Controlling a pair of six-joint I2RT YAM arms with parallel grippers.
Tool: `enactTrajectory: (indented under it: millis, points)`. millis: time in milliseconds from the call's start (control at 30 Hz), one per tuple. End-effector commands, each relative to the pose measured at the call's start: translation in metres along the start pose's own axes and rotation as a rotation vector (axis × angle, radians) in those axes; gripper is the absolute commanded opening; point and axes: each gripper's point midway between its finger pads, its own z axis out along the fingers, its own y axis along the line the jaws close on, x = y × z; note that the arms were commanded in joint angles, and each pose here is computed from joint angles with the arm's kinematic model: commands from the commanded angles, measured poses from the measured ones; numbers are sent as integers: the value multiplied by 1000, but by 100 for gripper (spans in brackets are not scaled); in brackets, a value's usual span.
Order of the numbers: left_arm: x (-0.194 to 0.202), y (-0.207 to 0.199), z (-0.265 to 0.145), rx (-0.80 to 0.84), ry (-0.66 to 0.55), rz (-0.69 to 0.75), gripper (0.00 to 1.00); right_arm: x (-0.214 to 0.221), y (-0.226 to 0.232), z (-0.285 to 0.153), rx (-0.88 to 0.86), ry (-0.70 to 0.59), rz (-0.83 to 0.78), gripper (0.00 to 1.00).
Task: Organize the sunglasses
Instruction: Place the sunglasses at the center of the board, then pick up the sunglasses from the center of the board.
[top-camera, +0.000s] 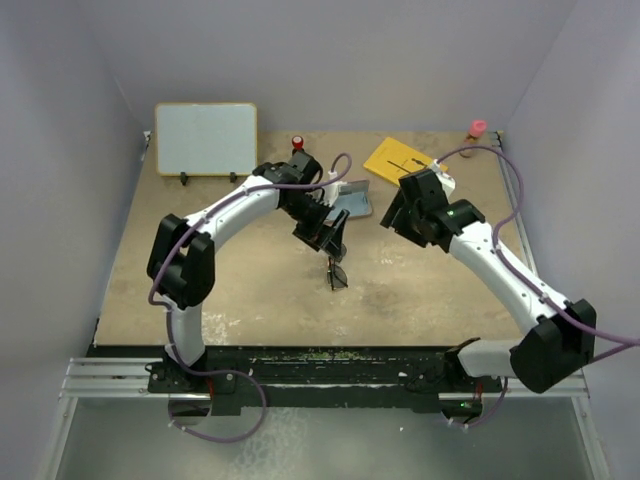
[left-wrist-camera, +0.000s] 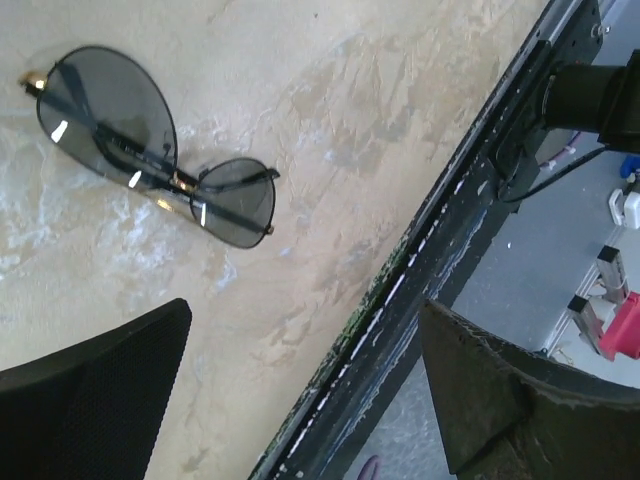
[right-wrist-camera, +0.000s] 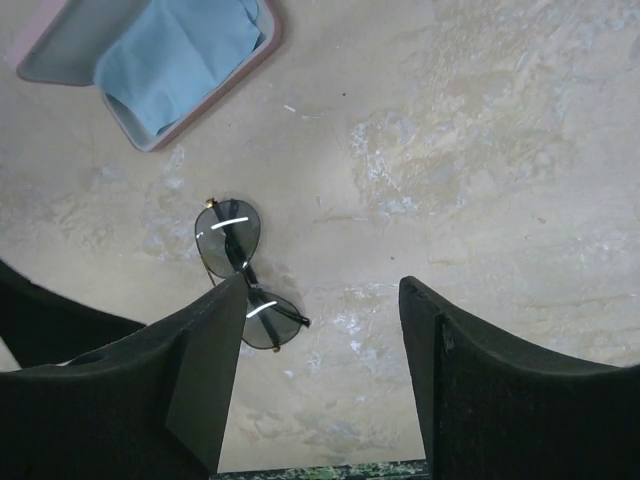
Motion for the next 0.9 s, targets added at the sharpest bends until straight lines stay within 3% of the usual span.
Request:
enactTrajectory:
  millis: [0,333,667,867]
  points:
    - [-24,3,7,-3,-42,-25,98,-8,-21,-18,41,-34,-36,67]
    - [-20,34,34,-94,-19,-69,98,3,-43,-18,28,-30,40,67]
    - [1,14,62,-87,42,-37,98,2,-46,-15,40,-21,33,67]
    - [0,27,77,-168,79,-41,97,3,-44,-17,18,-19,51,67]
